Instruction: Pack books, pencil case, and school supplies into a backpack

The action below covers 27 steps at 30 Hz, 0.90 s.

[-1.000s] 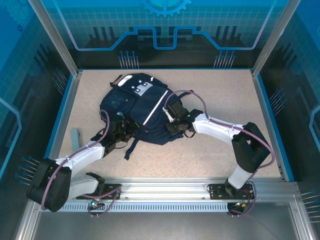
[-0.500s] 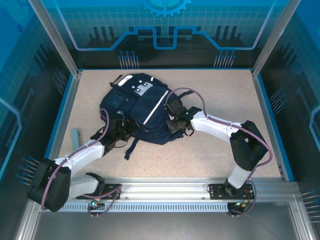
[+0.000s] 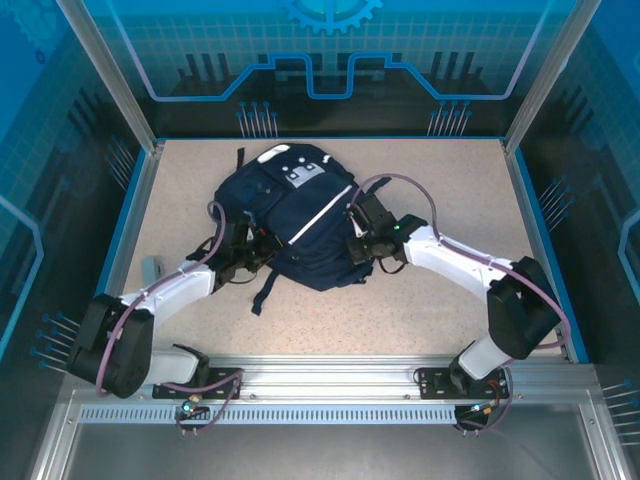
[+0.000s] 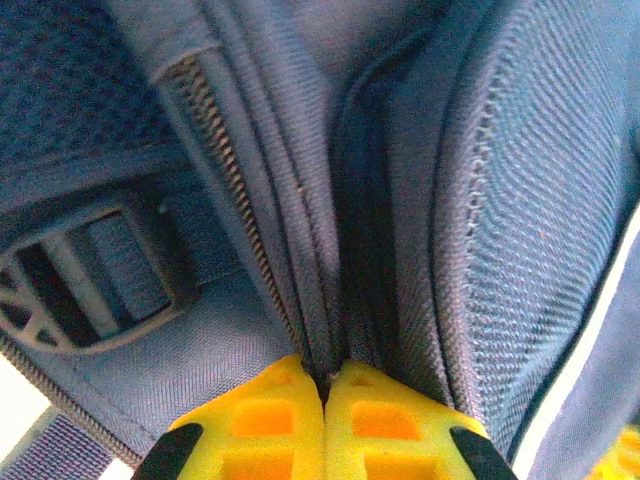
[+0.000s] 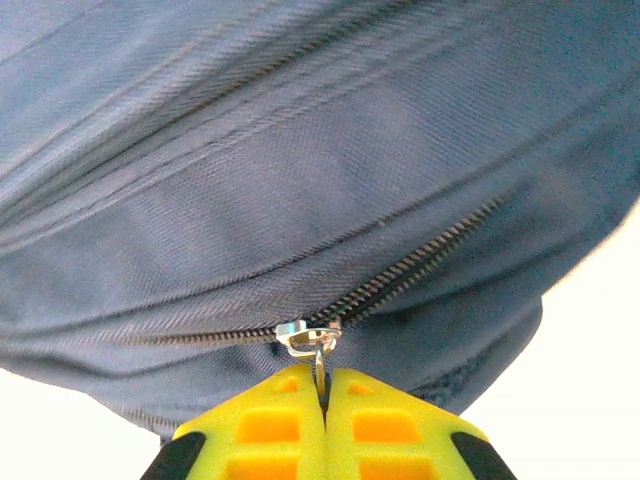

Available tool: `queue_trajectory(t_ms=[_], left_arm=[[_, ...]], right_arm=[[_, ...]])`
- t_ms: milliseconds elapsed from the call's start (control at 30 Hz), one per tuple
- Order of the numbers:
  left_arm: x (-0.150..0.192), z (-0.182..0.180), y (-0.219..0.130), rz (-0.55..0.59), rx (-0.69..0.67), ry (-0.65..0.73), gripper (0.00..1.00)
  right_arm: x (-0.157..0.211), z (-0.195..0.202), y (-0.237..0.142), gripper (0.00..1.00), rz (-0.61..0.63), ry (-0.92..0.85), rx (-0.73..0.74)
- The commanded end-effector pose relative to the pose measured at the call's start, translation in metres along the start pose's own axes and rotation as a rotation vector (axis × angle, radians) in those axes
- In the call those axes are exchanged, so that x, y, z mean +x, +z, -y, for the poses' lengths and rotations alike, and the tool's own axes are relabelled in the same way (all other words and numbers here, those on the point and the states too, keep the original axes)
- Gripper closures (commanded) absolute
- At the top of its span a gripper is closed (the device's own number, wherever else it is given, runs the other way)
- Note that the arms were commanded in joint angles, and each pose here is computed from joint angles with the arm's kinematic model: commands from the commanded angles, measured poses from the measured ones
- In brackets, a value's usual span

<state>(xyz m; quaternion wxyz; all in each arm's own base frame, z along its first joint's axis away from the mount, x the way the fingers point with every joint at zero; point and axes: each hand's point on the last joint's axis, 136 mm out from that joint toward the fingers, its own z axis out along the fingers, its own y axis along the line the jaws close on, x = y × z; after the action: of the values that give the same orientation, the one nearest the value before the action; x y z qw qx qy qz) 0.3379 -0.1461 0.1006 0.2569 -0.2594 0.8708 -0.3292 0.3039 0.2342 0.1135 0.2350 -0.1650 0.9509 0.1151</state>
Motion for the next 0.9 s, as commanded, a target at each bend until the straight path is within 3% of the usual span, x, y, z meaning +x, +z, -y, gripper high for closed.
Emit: queue_trajectory(t_ms=[0, 200, 400, 567, 867], left_arm=[[-0.042, 0.005, 0.003, 0.084, -0.004, 0.041, 0.96], [-0.066, -0.015, 0.003, 0.111, -0.039, -0.050, 0.83], [-0.071, -0.038, -0.030, 0.180, -0.127, -0.082, 0.64], [-0.058, -0.048, -0.057, 0.203, -0.168, -0.081, 0.56], [-0.021, -0.010, -0.061, 0.071, 0.110, -0.231, 0.52]], right_arm=[[0.027, -0.037, -0.009, 1.00, -0.079, -0.014, -0.196], [0.014, -0.090, -0.005, 1.00, -0.044, -0.009, -0.337], [-0.011, -0.121, 0.013, 1.00, -0.016, -0.017, -0.332], [-0.026, -0.132, 0.027, 1.00, -0.010, -0.010, -0.322], [-0.035, -0.139, 0.032, 1.00, 0.002, -0.009, -0.332]])
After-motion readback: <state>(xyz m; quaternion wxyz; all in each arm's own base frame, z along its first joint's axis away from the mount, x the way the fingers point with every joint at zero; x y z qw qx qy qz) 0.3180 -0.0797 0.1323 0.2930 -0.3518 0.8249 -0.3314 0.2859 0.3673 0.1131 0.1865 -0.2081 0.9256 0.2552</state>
